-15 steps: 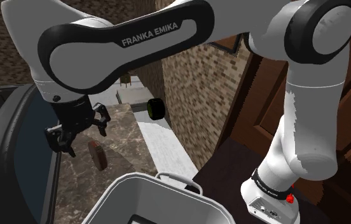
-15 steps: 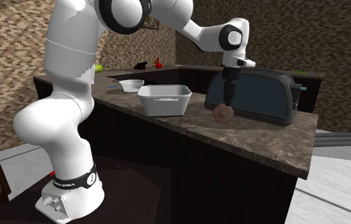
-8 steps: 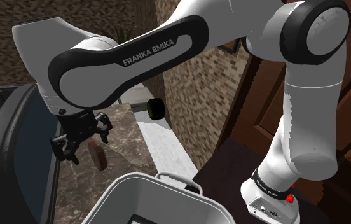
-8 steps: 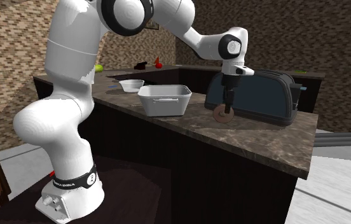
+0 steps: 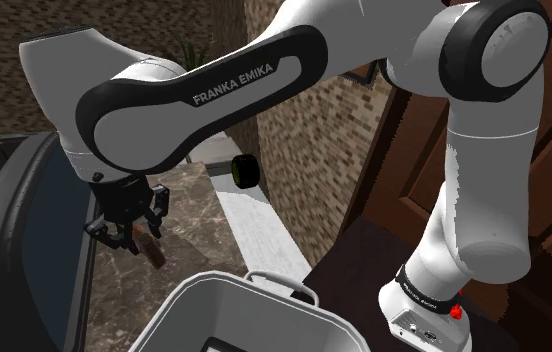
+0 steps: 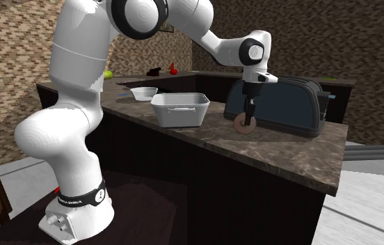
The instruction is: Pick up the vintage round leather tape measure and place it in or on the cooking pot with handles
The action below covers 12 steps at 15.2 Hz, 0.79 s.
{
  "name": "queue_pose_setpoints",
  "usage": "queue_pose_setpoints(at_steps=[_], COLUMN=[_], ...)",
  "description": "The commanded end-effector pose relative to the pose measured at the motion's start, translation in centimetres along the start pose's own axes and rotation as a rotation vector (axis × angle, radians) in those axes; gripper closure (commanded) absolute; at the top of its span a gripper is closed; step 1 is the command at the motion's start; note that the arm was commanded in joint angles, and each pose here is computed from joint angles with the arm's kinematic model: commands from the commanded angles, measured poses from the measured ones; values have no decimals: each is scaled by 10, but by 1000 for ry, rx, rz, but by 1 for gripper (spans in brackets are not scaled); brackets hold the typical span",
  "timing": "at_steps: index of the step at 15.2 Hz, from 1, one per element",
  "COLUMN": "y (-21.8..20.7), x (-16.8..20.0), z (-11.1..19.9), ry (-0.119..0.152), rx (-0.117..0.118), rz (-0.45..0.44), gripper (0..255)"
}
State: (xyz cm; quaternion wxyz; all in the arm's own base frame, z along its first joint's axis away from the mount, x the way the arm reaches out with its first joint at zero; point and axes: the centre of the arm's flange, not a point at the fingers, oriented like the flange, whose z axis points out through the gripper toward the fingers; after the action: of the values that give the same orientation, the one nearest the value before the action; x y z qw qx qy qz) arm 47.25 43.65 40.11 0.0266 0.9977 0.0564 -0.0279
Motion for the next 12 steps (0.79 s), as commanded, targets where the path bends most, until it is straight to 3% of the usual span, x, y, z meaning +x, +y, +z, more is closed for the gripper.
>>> queue_pose_setpoints(at_steps=[1,8,12], y=[0,0,1], x=[0,0,-1], z=[0,1,-21], ry=[-1,-1,-1], rx=[-1,-1,-1], rz=[0,0,0], gripper=[255,255,255])
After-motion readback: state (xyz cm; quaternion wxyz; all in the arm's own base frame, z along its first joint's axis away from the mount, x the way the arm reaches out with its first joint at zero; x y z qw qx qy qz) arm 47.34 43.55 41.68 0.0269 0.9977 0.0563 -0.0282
